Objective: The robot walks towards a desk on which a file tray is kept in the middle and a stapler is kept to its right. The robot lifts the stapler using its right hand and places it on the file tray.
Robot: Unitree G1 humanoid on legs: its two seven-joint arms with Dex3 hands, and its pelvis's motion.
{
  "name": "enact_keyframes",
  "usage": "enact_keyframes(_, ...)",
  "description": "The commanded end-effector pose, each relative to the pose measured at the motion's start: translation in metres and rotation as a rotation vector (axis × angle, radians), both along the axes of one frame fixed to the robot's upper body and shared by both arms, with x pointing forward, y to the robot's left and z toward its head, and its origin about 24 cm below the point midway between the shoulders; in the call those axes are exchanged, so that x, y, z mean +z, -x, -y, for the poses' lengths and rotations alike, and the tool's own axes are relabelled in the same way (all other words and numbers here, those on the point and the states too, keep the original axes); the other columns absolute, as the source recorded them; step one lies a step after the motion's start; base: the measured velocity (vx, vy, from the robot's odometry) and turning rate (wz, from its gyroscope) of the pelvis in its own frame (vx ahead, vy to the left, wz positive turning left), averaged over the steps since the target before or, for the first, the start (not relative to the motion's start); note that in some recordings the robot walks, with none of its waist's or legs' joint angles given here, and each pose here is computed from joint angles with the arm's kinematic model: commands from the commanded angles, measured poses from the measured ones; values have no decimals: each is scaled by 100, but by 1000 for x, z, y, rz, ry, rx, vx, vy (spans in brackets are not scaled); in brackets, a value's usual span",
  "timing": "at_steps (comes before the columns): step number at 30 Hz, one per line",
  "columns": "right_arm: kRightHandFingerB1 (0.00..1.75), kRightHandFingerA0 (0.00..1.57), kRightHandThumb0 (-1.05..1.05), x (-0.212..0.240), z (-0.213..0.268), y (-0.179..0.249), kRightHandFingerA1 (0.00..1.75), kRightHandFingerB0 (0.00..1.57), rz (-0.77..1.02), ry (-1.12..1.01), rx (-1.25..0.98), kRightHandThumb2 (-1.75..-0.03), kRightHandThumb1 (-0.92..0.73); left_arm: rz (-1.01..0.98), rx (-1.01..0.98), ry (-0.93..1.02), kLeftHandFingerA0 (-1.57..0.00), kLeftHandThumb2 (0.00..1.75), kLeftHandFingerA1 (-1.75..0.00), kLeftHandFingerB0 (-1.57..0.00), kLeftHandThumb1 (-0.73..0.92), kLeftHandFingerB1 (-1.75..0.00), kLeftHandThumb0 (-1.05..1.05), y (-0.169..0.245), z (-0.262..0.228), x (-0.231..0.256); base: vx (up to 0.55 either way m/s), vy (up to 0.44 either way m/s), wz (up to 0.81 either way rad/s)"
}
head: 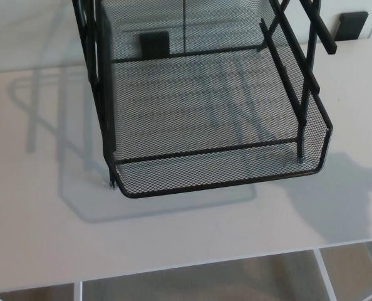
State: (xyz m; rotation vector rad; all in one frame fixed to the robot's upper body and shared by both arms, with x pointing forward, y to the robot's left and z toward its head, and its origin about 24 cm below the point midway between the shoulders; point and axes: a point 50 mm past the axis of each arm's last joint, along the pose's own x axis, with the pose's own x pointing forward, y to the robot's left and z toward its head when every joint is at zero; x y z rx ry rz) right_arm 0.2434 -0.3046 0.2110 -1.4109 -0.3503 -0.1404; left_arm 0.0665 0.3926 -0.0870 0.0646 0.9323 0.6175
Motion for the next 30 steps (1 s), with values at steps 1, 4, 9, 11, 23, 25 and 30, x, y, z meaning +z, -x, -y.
enact_keyframes(1,115,96,-19,22,-7,-1,164,86,22,-7,32,-84,-60,-2,-13,-32,-50,148,-125,-20,71,-86,-105,3,-7,6,0,0,0)
enact_keyframes(4,125,94,-23,38,-23,-2,149,90,58,22,92,-101,-54,-5,-7,-26,-45,147,-121,-22,71,-87,-105,4,-7,5,0,0,0)
enact_keyframes(9,153,92,-19,55,-41,-7,170,81,127,31,154,-113,-51,-12,-5,-28,-32,105,-175,-4,91,-133,-105,6,-7,5,0,0,0)
enact_keyframes(11,160,89,-24,67,-50,-12,175,76,139,18,193,-113,-53,-19,-7,-40,-37,110,-174,-4,92,-136,-105,7,-7,5,0,0,0)
enact_keyframes(23,125,97,-19,87,-131,-39,171,83,167,39,335,-103,-49,-22,0,-22,-42,107,-173,-5,92,-136,-105,11,-5,2,0,0,0)
enact_keyframes(25,145,94,-17,83,-140,-44,175,78,147,28,368,-106,-49,-22,2,-19,-46,103,-161,-13,92,-119,-105,11,-6,3,0,0,0)
enact_keyframes(30,160,83,-22,68,-169,-64,175,69,41,91,345,-94,-62,-17,-3,-7,-44,103,-175,-12,92,-134,-105,12,-4,1,0,0,0)
